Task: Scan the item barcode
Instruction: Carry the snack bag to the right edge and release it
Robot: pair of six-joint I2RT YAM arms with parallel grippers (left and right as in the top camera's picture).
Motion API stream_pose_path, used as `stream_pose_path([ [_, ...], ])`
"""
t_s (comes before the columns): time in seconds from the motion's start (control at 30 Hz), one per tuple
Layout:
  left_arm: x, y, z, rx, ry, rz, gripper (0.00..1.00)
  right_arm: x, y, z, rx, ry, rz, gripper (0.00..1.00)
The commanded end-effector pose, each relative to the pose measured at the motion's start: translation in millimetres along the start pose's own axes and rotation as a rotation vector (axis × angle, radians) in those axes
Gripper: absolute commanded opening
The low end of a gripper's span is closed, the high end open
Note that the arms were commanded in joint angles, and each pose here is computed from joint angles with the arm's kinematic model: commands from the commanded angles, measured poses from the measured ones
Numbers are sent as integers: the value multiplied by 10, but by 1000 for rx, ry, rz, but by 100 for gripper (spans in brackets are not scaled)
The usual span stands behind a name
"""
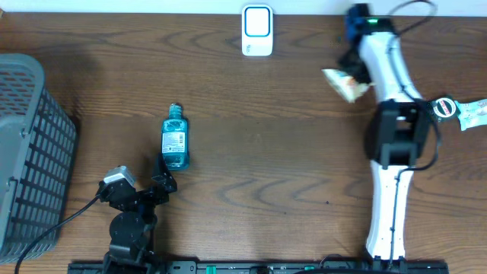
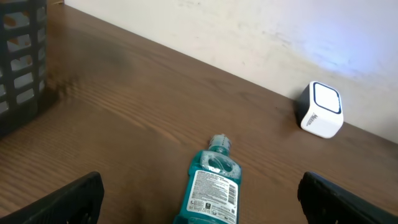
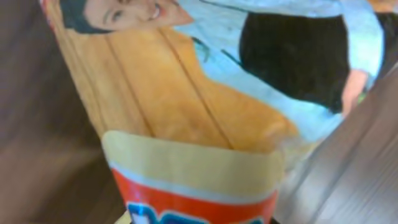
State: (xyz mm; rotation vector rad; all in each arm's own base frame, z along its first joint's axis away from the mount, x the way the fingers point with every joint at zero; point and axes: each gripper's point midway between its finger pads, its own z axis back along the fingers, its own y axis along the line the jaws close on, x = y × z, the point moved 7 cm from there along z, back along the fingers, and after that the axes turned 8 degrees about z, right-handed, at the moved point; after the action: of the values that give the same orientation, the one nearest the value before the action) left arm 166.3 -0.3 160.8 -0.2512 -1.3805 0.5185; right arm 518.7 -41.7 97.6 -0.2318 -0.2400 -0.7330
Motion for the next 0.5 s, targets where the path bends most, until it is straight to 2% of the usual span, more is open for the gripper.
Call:
stream_pose_path([
  [0.0, -88, 57, -16, 25, 27, -6, 98, 460, -557, -20, -82, -85, 36, 14],
  [0.1, -88, 57, -16, 25, 27, -6, 98, 734, -983, -136, -128, -108, 14, 16],
  [0.23, -88, 57, -16, 25, 27, -6, 98, 968, -1535, -270, -157, -101, -71, 35],
  [0.27, -88, 58, -16, 25, 27, -6, 98, 998, -1626, -289, -162, -99, -88, 37],
  [0.33, -88, 57, -16, 25, 27, -6, 98, 1083, -1886, -290, -176, -100, -134, 54],
  [0.37, -88, 57, -16, 25, 27, -6, 98, 1111, -1971, -265, -178, -102, -151, 68],
  [0.43, -88, 57, -16, 25, 27, -6, 98, 1190, -2140, -107, -135, -114, -192, 81],
  [0.47, -88, 57, -16, 25, 27, -6, 98, 1223, -2179, -12, -98, -122, -197, 82],
])
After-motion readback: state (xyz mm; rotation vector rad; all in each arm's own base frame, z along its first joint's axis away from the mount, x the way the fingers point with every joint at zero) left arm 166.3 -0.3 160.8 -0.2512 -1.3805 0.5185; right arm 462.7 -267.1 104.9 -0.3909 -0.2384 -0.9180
